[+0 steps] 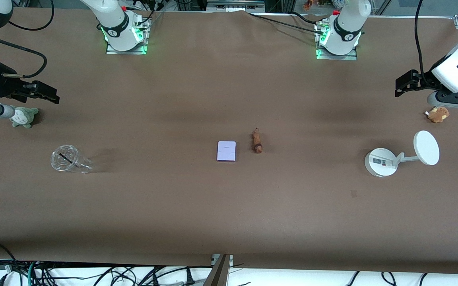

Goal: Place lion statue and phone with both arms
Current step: 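Reach down and grasp the brown lion figurine with the left gripper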

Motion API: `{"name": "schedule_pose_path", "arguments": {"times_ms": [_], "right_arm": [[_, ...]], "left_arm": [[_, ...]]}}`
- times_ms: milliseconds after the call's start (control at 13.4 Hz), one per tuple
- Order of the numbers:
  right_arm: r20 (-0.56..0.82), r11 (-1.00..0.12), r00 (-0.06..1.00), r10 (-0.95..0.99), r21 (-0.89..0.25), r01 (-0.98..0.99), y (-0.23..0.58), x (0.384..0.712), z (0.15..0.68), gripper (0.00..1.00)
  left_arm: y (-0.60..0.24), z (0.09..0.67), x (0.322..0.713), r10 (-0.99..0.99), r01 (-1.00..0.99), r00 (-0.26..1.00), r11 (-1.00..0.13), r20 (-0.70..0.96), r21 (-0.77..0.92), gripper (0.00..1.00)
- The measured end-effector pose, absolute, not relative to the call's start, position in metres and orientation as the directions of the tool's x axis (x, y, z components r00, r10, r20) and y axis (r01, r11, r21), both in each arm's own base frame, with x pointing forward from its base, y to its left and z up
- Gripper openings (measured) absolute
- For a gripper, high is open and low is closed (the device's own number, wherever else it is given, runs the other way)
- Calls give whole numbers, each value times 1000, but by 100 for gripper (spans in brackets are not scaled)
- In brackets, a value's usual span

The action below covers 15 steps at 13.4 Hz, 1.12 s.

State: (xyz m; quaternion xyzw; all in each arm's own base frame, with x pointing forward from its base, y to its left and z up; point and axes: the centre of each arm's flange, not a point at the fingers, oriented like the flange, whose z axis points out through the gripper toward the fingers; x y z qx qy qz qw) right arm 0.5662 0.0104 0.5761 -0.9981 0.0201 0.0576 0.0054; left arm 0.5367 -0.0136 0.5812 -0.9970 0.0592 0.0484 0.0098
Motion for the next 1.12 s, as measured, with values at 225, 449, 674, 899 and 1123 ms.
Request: {"name": "schedule_pose_path", "arguments": {"times_ms": [225, 449, 674, 899, 1123], "right_arm": [[-114, -999, 993, -40, -3, -40, 10, 566, 577, 100], [-125, -999, 991, -40, 4, -40, 9, 565, 577, 100], [-113, -999, 993, -40, 6, -40, 9, 565, 583, 100], [-116, -999, 992, -40, 10, -39, 8, 566, 582, 100], [-118, -999, 992, -40, 10, -39, 8, 566, 581, 100]], "left_arm": [[-14, 582, 537, -117, -119, 988, -993, -96, -14, 100], [-14, 582, 537, -117, -119, 988, -993, -96, -14, 100], [-14, 582, 537, -117, -119, 988, -993, -97, -14, 100], [-14, 580, 537, -118, -119, 988, -993, -101, -9, 100], [-36, 564, 543, -125, -118, 984, -991, -129, 59, 100]]}}
